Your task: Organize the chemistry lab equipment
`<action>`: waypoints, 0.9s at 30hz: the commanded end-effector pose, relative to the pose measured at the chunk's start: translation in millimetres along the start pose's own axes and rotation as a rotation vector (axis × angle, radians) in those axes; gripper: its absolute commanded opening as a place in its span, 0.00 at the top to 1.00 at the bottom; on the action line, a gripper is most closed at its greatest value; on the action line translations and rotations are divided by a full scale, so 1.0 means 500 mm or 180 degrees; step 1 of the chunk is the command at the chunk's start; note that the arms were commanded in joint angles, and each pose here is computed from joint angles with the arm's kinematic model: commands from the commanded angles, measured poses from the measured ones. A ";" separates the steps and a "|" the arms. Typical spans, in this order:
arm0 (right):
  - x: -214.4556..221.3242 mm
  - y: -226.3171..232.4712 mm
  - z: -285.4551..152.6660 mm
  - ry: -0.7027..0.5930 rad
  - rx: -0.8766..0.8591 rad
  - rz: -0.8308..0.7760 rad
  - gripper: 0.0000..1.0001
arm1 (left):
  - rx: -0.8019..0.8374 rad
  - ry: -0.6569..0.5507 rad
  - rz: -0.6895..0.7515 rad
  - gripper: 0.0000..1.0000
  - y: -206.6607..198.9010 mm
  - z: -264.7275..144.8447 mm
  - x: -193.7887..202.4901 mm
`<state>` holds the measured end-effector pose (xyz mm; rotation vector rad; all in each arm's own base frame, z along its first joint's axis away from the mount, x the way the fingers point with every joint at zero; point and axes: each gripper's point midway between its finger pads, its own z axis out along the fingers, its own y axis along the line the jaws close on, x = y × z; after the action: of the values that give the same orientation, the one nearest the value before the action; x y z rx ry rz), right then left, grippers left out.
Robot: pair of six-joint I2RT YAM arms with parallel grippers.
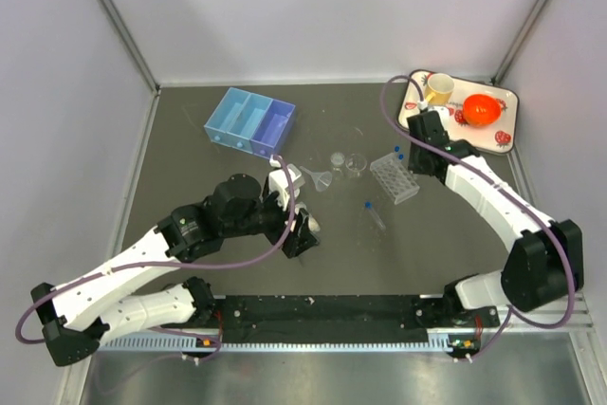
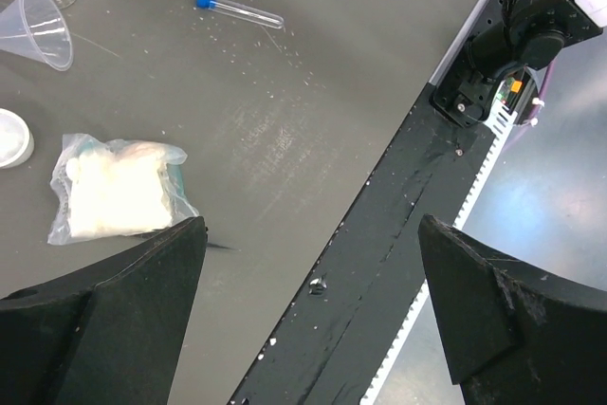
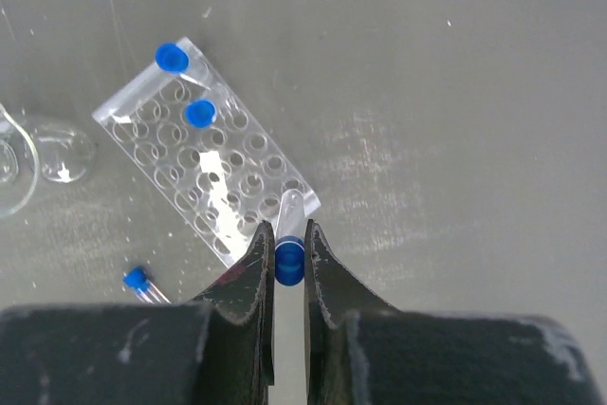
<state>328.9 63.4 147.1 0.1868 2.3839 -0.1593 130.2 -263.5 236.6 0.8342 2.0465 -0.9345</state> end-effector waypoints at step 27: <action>-0.090 0.087 0.097 -0.0139 -0.0293 0.0226 1.00 | -0.0113 -0.0023 0.0111 0.01 0.022 0.019 0.004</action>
<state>380.0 85.3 123.1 0.1884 2.3988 -0.0881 134.5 -261.2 223.4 0.8487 2.0668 -0.8854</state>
